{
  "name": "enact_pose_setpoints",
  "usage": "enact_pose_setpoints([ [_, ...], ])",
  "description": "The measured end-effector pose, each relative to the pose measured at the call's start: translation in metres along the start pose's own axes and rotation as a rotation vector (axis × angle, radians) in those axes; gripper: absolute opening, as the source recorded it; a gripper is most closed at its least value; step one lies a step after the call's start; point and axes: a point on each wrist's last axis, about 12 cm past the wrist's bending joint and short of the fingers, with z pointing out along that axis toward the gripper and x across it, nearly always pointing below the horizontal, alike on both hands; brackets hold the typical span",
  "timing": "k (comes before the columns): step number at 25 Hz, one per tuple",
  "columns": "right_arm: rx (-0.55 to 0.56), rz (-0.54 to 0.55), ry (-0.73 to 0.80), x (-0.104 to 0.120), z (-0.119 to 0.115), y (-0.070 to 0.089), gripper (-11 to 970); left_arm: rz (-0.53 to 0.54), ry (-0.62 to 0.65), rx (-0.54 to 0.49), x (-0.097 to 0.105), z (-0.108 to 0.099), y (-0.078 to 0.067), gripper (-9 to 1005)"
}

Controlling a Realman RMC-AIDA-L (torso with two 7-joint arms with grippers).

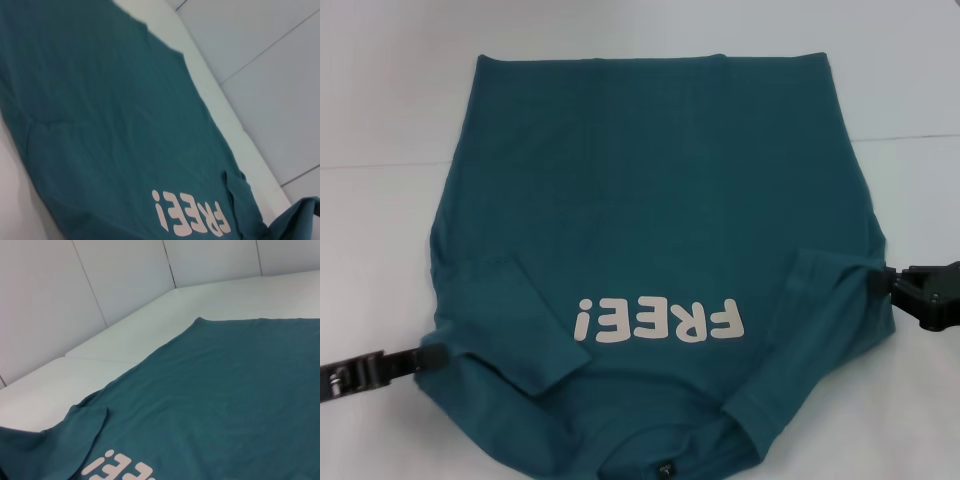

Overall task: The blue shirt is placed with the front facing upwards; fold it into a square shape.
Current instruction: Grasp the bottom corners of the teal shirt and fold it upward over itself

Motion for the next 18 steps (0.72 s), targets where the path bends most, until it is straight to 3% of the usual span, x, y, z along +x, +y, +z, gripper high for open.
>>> enact_pose_setpoints([
  [9,-0.035,0.009,-0.039,0.014,-0.017,0.01,38,0.055,-0.062,0.071,0.028,-0.025,-0.001,36],
  [18,-0.071,0.011,-0.042,0.02,-0.021,0.017,38,0.078,-0.092,0.115,0.058,-0.035,-0.002,35],
])
